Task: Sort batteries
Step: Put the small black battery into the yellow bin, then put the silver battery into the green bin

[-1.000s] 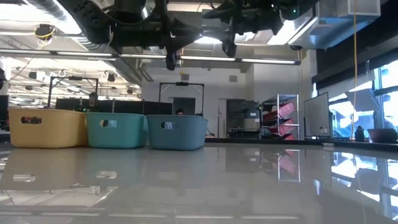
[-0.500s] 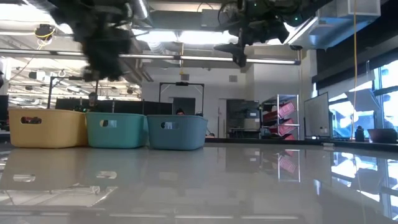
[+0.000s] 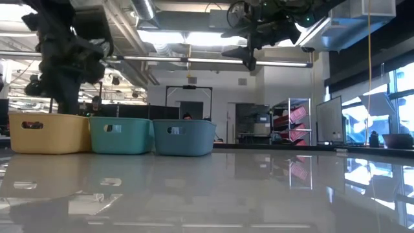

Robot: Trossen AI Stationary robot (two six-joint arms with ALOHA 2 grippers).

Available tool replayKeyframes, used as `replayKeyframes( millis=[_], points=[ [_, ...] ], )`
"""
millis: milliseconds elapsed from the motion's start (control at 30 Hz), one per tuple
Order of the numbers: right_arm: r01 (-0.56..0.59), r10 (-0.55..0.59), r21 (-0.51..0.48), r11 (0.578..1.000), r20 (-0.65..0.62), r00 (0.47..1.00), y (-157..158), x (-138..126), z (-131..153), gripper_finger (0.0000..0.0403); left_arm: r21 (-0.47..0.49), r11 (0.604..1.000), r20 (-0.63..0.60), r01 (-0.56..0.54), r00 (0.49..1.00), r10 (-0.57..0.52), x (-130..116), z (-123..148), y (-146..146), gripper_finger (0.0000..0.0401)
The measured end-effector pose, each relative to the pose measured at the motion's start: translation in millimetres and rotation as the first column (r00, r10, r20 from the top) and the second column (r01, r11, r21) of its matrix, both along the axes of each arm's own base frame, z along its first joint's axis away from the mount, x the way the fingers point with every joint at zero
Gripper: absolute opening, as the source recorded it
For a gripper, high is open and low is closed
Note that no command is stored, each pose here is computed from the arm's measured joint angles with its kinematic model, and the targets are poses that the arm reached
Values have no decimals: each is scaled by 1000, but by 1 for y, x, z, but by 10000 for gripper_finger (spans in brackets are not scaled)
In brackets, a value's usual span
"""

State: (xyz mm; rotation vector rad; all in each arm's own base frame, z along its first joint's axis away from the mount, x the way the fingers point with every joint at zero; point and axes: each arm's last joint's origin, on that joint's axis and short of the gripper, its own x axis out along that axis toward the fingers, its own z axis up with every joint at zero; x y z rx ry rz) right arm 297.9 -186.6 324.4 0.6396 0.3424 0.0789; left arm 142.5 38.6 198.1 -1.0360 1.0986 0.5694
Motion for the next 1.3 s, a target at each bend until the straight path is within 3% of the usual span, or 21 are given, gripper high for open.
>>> replayKeyframes(
  millis=[500, 667, 800, 933, 1100, 1200, 1300],
  points=[
    [125, -126, -49, 991, -21, 992, -4, 0, 0, 239, 28, 999, 83, -21, 996, 18, 7, -7, 1, 162],
    [53, -50, 34, 998, -72, 996, -2, -4, -6, 239, 149, 989, 261, 16, 964, -54, 16, 7, 4, 167],
    [94, -44, 160, 983, -288, 957, 2, -18, -17, 239, 306, 951, 338, -50, 939, -59, 15, 18, 8, 157],
    [120, -14, 149, 981, -570, 822, 16, -38, -30, 239, 441, 890, 385, -115, 920, -71, 13, 28, 17, 148],
    [159, -89, -9, 987, -858, 506, 29, -64, -42, 239, 553, 820, 429, -149, 895, -127, 15, 37, 32, 141],
    [177, -235, -185, 967, -915, 327, 20, -75, -47, 239, 599, 781, 435, -177, 891, -131, 17, 39, 43, 141],
    [238, -294, -239, 941, -927, 233, -2, -83, -57, 239, 616, 757, 452, -217, 885, -114, 17, 41, 53, 141]
  ],
)
